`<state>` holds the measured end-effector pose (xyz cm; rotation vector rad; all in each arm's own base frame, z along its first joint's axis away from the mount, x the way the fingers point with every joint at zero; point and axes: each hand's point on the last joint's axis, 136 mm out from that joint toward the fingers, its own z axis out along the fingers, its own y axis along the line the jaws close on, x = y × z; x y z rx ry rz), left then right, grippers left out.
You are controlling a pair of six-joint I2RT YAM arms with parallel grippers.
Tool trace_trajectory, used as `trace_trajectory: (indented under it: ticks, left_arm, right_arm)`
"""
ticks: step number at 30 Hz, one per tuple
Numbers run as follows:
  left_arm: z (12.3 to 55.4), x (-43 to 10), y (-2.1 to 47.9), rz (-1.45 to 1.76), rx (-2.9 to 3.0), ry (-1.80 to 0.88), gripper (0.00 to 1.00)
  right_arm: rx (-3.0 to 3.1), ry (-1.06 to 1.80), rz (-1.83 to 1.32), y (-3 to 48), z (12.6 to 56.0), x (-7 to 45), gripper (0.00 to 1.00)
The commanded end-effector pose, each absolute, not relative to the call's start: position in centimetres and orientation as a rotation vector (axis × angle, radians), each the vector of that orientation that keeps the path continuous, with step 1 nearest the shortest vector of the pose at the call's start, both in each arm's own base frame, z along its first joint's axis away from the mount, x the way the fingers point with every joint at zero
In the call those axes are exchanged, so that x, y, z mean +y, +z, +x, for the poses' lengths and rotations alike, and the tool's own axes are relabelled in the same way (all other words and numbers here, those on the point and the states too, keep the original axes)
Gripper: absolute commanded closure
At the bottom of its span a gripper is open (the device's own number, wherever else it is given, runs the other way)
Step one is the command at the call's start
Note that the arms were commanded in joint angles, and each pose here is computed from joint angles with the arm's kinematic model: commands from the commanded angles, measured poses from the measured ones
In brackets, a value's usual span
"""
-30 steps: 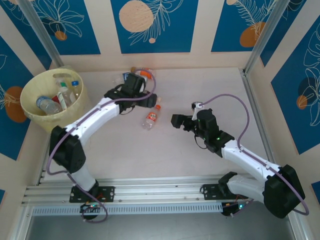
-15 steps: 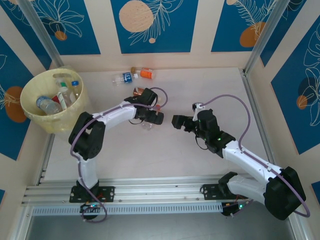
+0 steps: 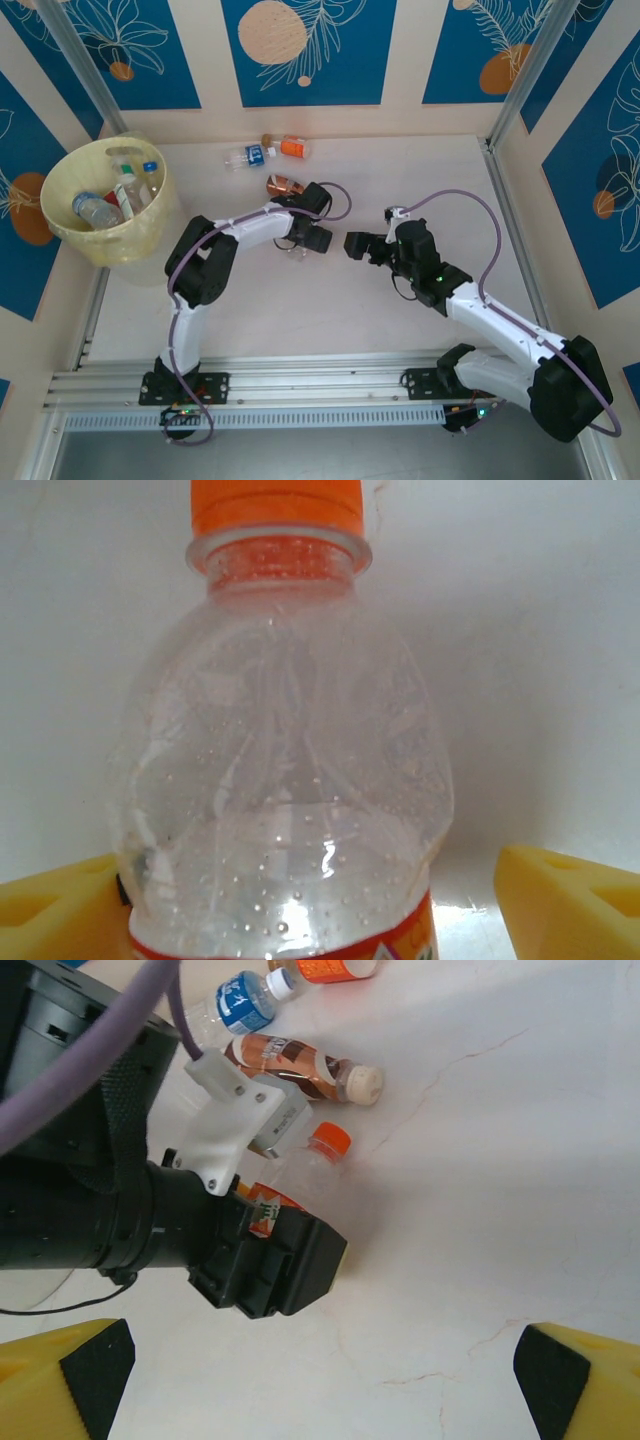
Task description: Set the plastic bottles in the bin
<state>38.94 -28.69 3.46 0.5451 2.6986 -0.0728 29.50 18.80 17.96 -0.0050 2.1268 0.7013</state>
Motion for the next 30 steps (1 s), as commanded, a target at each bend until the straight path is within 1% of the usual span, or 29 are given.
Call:
trace_trajectory:
  ticks: [1, 6, 9, 13, 19, 22, 30]
  left_arm:
    - [39.2, -28.8, 3.3, 0.554, 2.691, -0.054, 0.19]
    - [38.8, -28.9, 3.3, 0.564, 2.691, -0.084, 0.35]
    - [38.6, -29.0, 4.1, 0.561, 2.676, -0.115, 0.41]
    - [38.5, -29.1, 6.3, 0.565, 2.627, -0.148, 0.49]
    - [37.7, -30.2, 10.1, 0.619, 2.526, -0.304, 0.64]
    - [37.2, -30.4, 12.3, 0.630, 2.476, -0.358, 0.67]
    - [36.3, -29.2, 20.9, 0.586, 2.278, -0.451, 0.65]
  right_arm:
    - [2.043, 0.753, -0.094, 20.9, 29.1, 19.4, 0.00]
    - [2.004, 0.759, -0.140, 21.8, 28.5, 19.4, 0.00]
    - [2.001, 0.752, -0.139, 22.0, 28.5, 19.3, 0.00]
    - [1.999, 0.761, -0.139, 22.0, 28.4, 19.3, 0.00]
    - [1.974, 0.785, -0.173, 22.6, 28.3, 19.8, 0.00]
    - [1.963, 0.799, -0.188, 23.0, 28.3, 20.1, 0.01]
    - [1.909, 0.870, -0.257, 24.1, 27.7, 21.2, 0.00]
